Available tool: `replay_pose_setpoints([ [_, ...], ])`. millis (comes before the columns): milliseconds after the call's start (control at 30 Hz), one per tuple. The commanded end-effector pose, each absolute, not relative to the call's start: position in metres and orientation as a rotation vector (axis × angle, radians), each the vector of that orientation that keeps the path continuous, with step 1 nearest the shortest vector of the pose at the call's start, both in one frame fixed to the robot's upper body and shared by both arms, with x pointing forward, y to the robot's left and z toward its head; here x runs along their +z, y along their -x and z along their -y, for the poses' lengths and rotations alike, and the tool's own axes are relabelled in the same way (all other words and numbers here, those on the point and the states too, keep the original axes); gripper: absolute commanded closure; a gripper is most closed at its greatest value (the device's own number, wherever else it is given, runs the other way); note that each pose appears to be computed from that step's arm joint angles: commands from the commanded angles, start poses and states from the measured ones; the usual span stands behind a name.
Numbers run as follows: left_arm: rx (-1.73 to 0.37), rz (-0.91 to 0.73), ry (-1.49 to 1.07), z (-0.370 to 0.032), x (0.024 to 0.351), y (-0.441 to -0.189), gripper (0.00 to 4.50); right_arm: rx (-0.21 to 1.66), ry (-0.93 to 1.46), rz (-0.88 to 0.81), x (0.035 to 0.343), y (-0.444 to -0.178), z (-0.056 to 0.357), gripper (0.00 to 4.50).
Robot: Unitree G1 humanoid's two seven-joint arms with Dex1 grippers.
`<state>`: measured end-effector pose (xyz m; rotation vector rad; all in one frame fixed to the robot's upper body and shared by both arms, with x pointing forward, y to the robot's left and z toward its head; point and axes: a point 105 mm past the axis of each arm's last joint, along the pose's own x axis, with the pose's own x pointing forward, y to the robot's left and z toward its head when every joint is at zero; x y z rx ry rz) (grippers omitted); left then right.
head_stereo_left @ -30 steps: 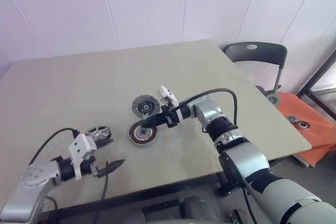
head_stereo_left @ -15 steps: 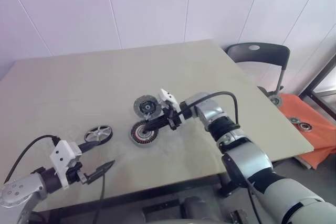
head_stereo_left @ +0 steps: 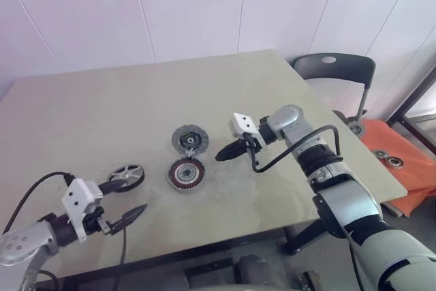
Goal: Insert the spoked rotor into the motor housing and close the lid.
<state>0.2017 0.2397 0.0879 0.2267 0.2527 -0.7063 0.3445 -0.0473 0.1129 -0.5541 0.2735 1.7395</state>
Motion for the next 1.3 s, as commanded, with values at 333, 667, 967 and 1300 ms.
replay_pose_setpoints([
  [333,-0.476,-0.204,-0.044,-0.229,0.100,-0.165,0.00,1.713,0.524,-0.189,0.129,-0.350,0.036,4.48],
  [667,-0.187,-0.191,0.191,-0.238,0.083,-0.161,0.00,1.748,0.524,-0.210,0.123,-0.348,0.025,4.48],
  [967,-0.041,-0.217,0.393,-0.236,0.062,-0.194,0.00,1.742,0.534,-0.230,0.121,-0.350,0.025,4.48],
  [1300,-0.086,-0.338,0.526,-0.213,0.046,-0.203,0.00,1.712,0.538,-0.252,0.119,-0.353,0.034,4.48],
])
